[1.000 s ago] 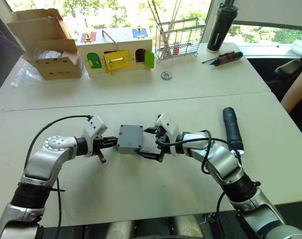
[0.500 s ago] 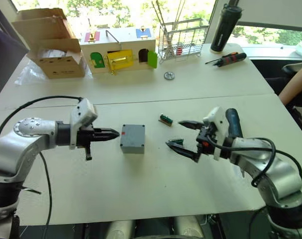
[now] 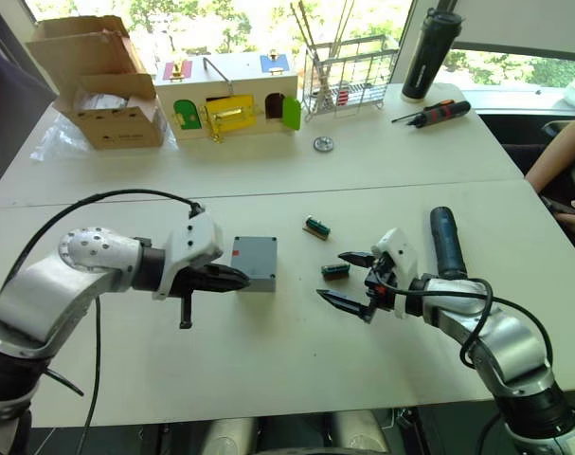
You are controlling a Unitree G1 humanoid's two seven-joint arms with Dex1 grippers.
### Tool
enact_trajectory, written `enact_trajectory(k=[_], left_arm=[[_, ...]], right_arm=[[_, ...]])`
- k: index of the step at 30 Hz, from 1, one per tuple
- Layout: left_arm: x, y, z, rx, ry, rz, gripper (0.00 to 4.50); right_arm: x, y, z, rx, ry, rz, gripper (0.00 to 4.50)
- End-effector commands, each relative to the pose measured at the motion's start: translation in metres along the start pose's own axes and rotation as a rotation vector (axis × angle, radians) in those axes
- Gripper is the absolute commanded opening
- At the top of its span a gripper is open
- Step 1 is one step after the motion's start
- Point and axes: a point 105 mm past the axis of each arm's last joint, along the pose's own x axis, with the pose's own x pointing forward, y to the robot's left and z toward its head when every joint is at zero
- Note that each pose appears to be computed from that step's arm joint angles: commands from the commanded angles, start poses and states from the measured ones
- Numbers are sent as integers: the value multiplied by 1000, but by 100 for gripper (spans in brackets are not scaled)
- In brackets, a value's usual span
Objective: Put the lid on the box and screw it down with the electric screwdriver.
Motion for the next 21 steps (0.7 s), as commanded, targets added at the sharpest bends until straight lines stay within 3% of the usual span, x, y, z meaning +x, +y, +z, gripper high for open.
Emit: enact_trajectory(k=[1,4,14,19,21], left_arm=[[-1,-3,5,37,-9,2,14],[-2,-2,6,34,-14,6,14],[-6,2,5,29,-16,17,14],[-6,4,4,22,-19,23,14],[-6,4,4,18,-20,24,14]], right_arm=[[2,0,9,-38,-44,-7,399],[3,-2,9,-45,-44,-14,304],[7,-4,10,-43,-52,-27,304],[9,-5,9,-50,-44,-28,140],[10,-6,8,-57,-39,-32,31]])
